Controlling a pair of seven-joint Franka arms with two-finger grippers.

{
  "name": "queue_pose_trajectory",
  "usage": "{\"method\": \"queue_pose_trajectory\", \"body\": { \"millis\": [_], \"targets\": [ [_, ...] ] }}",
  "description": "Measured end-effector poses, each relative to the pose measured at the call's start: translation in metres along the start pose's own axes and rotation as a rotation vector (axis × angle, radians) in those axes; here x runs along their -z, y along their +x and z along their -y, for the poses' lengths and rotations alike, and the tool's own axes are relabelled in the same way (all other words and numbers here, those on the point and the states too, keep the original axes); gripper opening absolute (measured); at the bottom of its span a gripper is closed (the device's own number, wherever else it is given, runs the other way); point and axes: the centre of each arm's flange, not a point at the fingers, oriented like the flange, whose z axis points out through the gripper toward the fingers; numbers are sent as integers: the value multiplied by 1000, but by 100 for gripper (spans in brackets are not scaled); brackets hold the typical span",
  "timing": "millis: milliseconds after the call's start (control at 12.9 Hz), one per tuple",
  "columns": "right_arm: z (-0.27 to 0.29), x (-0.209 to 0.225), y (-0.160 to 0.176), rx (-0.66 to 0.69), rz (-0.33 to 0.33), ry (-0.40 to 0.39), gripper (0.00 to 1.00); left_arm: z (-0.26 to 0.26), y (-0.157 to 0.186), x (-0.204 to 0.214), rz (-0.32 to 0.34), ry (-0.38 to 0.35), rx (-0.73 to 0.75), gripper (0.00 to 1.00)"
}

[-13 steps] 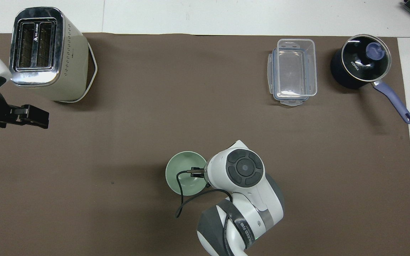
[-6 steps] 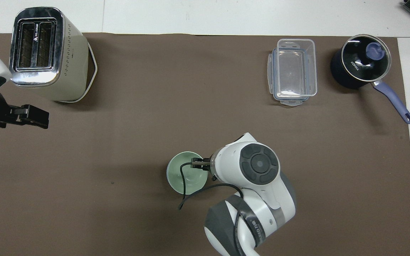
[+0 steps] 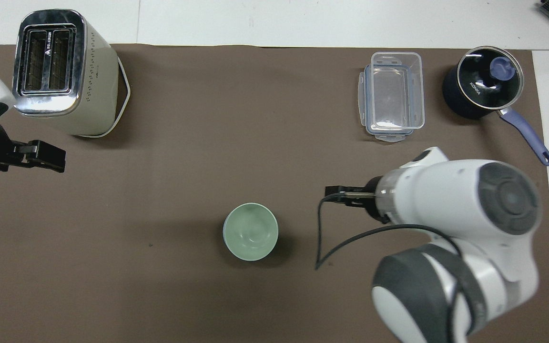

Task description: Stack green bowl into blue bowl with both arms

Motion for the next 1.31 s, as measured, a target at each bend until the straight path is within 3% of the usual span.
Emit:
{"method": "queue_pose_trajectory", "body": {
  "millis": [155, 309, 618, 927, 1314],
  "targets": [
    [-58, 42, 19, 36, -27, -29, 100, 0, 0, 0, 0, 0, 0, 100],
    [-92, 79, 37, 61, -51, -117, 100, 0, 0, 0, 0, 0, 0, 100],
    [-91, 126, 68, 72, -29, -217, 100, 0, 0, 0, 0, 0, 0, 100],
    [-111, 155, 94, 17, 15, -228, 100, 0, 0, 0, 0, 0, 0, 100],
    [-132, 169, 91, -31, 50, -236, 100, 0, 0, 0, 0, 0, 0, 100]
  ]
}}
